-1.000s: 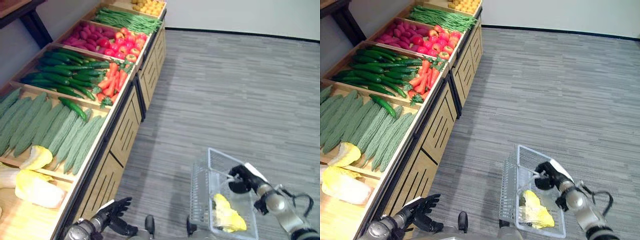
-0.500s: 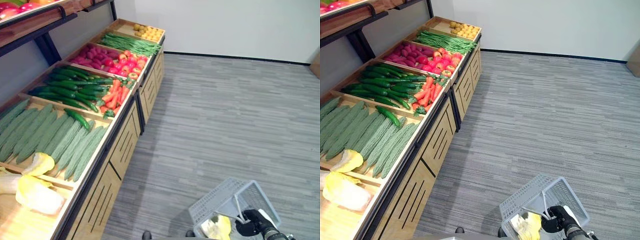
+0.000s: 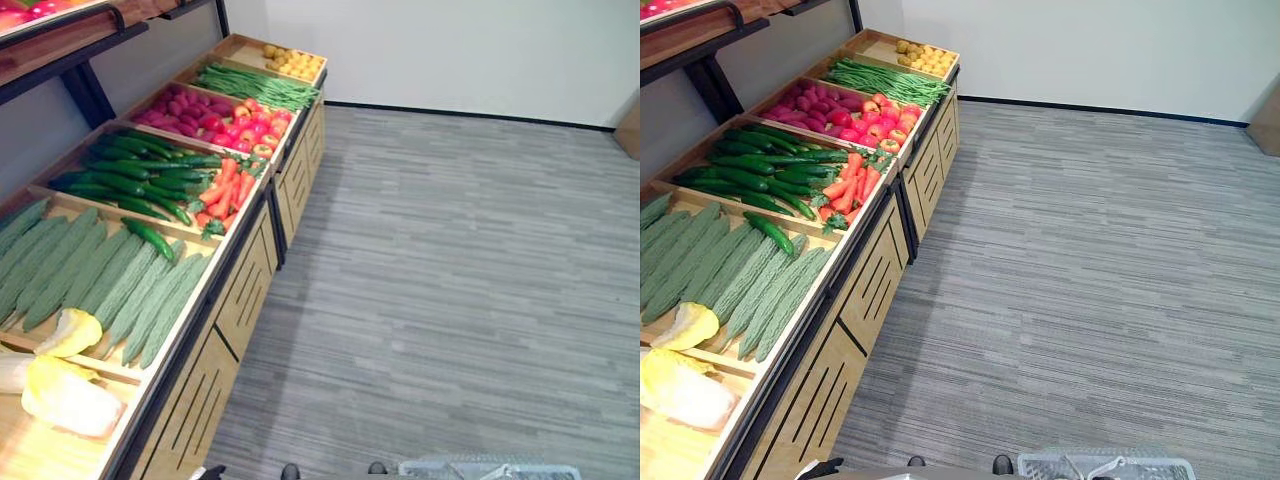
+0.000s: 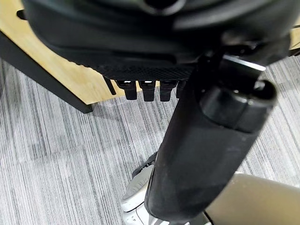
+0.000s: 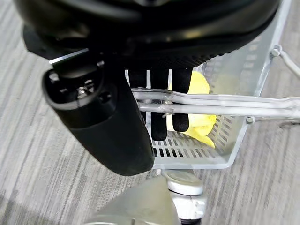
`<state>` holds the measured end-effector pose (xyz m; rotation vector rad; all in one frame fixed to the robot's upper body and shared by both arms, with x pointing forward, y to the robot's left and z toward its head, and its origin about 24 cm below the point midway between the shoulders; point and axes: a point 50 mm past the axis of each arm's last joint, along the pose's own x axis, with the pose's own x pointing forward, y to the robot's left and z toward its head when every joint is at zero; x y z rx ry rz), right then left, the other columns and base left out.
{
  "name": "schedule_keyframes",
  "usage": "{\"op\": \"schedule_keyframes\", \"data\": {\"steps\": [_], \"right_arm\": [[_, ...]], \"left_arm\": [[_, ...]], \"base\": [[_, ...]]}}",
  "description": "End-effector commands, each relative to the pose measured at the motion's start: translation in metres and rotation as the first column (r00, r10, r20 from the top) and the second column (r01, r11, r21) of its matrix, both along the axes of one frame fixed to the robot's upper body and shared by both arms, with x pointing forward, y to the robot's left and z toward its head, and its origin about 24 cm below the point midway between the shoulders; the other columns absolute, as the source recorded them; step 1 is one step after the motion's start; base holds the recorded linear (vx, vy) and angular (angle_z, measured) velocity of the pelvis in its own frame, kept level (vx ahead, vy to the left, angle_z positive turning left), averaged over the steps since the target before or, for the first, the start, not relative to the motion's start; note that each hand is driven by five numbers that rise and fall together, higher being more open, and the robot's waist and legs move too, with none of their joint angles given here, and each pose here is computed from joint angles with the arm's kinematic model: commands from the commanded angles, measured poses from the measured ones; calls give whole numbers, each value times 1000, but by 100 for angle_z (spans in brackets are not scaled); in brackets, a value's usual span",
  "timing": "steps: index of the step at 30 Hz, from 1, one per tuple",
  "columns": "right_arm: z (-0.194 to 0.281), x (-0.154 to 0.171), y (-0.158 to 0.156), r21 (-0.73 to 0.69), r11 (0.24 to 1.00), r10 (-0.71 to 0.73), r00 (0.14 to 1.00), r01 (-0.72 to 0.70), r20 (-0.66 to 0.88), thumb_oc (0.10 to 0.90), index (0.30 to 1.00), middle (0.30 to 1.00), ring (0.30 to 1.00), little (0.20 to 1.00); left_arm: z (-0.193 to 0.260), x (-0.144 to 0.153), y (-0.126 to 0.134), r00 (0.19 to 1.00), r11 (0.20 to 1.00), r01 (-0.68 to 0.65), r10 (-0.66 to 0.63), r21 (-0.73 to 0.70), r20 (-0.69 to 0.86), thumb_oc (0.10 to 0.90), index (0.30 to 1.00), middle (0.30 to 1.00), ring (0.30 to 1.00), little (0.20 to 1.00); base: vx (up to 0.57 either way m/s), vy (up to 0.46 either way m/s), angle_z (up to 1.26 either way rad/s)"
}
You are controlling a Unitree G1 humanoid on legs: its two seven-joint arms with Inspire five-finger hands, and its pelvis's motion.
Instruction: Get the vegetables into the basket
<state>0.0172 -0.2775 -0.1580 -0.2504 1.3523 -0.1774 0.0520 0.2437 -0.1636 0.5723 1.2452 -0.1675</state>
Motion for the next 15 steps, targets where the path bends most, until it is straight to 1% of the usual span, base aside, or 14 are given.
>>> {"op": "schedule_keyframes", "data": {"steps": [1, 9, 13, 15], "right_arm": [[1, 21, 3, 4, 999, 41, 998, -41, 56, 400, 300, 300, 300, 300], [1, 24, 3, 2, 999, 32, 998, -32, 59, 400, 300, 300, 300, 300], [0, 28, 5, 10, 1000, 19, 997, -20, 74, 400, 300, 300, 300, 300], [0, 32, 7, 17, 1000, 5, 996, -7, 91, 400, 300, 300, 300, 300]], "left_arm": [[6, 20, 13, 997, 999, -44, 42, 19, 63, 900, 1000, 1000, 1000, 1000], [7, 28, 12, 997, 1000, -19, 17, 21, 76, 900, 1000, 1000, 1000, 1000], [9, 38, 11, 994, 1000, -21, 20, 15, 106, 900, 1000, 1000, 1000, 1000], [12, 50, 8, 990, 1000, -13, 11, 10, 139, 900, 1000, 1000, 1000, 1000]], "base": [[12, 36, -1], [9, 62, -4], [-19, 62, -14], [-66, 78, -4]]}}
